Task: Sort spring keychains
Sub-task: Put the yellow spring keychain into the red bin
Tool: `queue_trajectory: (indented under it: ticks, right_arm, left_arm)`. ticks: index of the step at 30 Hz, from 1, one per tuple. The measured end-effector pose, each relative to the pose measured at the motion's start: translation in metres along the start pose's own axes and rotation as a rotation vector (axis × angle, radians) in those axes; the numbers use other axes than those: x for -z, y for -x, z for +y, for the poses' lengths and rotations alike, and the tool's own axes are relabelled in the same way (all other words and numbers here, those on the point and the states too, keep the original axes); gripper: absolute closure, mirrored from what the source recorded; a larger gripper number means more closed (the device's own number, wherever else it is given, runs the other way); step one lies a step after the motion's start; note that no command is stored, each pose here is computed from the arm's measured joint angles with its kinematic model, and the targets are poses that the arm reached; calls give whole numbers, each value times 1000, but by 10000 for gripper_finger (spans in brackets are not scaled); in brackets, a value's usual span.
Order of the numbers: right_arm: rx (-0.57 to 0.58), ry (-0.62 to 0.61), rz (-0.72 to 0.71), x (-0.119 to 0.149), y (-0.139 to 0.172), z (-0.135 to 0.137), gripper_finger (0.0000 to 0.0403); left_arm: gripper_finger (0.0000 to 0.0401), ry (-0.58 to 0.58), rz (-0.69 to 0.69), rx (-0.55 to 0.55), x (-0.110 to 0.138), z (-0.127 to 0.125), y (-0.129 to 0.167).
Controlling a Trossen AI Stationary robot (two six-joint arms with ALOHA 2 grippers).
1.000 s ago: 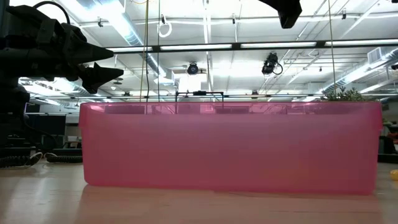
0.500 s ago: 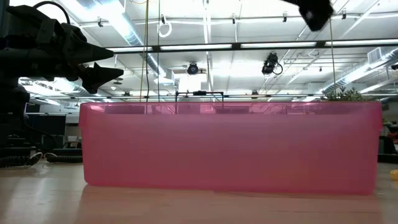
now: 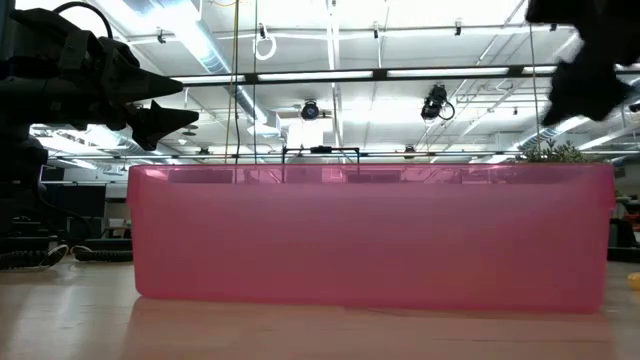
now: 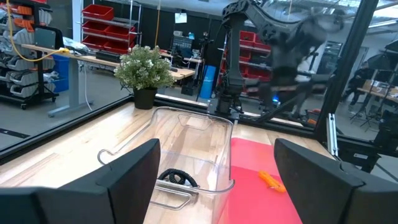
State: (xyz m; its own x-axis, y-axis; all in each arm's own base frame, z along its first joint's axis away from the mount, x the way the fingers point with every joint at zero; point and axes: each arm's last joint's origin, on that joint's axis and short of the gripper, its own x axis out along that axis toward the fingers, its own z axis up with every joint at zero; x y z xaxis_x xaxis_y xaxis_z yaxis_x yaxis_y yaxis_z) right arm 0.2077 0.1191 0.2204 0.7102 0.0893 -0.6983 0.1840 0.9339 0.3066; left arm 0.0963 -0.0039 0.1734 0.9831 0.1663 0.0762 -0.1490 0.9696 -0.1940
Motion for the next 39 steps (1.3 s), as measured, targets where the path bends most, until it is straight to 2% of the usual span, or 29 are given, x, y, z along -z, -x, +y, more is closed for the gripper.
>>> queue_trajectory:
  ticks: [4,13,19,23,28,32,36,37,39]
  right_arm:
    - [97,-86,110,12,-7,-7,167]
    - [116,-93,319,30,-36,-8,179]
    - [250,-44,437,51,-58,-15,193]
    - [351,-15,494,62,-72,-20,199]
    - [419,-51,449,65,-78,-22,212]
    - [431,-102,436,65,-78,-22,255]
    - [425,-131,462,66,-78,-23,362]
    - [424,-138,462,65,-78,-23,378]
    - [428,-151,467,64,-77,-21,380]
  left_arm:
    - [81,0,1,0,0,0,0]
    - [81,0,1,0,0,0,0]
    - [81,0,0,0,0,0,0]
    - [81,0,0,0,0,0,0]
    - [81,0,0,0,0,0,0]
    - [81,0,0,0,0,0,0]
    - [81,0,1,0,0,0,0]
    - [81,0,1,0,0,0,0]
    - [81,0,1,0,0,0,0]
